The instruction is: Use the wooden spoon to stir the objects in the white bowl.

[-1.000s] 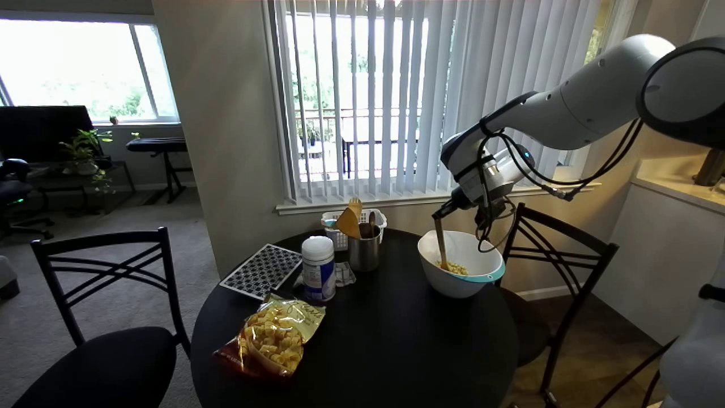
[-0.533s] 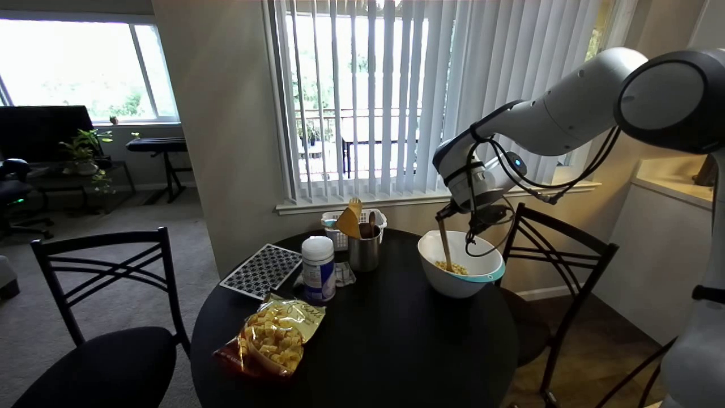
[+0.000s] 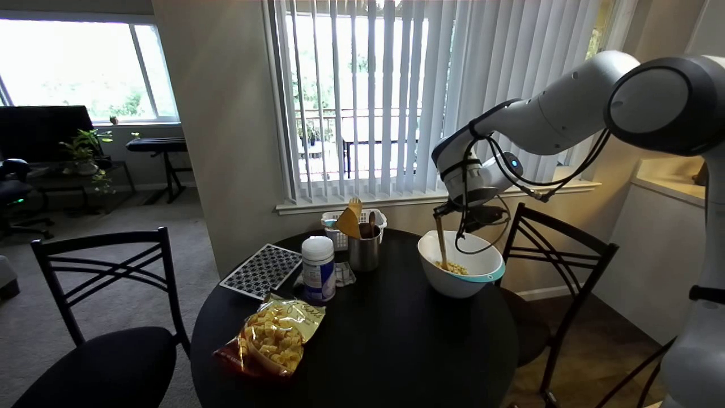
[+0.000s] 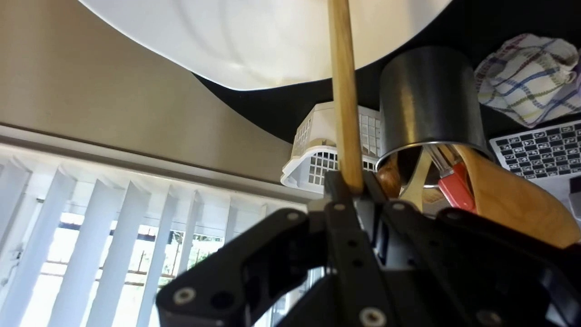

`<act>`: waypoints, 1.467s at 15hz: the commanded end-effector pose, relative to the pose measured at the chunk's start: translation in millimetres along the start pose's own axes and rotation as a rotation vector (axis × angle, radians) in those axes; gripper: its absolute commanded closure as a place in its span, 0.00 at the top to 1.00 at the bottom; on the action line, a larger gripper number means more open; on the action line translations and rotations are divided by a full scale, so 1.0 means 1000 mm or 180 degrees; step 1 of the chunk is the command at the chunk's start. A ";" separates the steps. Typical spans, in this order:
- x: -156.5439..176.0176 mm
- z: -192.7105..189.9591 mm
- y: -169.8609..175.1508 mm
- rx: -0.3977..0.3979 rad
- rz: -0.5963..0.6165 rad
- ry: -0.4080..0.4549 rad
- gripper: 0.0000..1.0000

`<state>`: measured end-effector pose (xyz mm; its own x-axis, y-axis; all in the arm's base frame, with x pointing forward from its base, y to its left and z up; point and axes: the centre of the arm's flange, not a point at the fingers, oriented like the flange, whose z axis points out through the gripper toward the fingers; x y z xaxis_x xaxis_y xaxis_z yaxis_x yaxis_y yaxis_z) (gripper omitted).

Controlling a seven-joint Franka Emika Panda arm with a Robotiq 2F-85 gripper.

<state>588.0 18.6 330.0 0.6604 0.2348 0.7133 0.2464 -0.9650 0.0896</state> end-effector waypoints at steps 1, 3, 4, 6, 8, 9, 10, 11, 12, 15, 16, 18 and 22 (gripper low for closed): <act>-0.007 -0.002 -0.001 -0.0122 0.0156 0.0150 0.05; -0.003 -0.004 0.001 -0.0176 0.0217 0.0205 0.05; -0.002 -0.004 0.004 -0.0232 0.0273 0.0219 0.05; -0.001 -0.004 0.008 -0.0382 0.0389 0.0218 0.04; -0.001 -0.002 0.011 -0.0543 0.0423 0.0202 0.04; -0.001 -0.001 0.013 -0.0613 0.0434 0.0187 0.04; -0.002 0.001 0.016 -0.0690 0.0446 0.0167 0.04; -0.004 0.004 0.018 -0.0759 0.0462 0.0141 0.04; -0.004 0.007 0.021 -0.0811 0.0443 0.0121 0.04; -0.010 0.017 0.021 -0.0896 0.0400 0.0061 0.04; -0.014 0.020 0.020 -0.0911 0.0355 0.0012 0.04; -0.021 0.022 0.019 -0.0917 0.0298 -0.0043 0.04; -0.024 0.024 0.019 -0.0778 0.0271 -0.0088 0.05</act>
<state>610.9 -1.4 315.5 0.6833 0.1347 0.7176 -0.0182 -0.9794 0.2011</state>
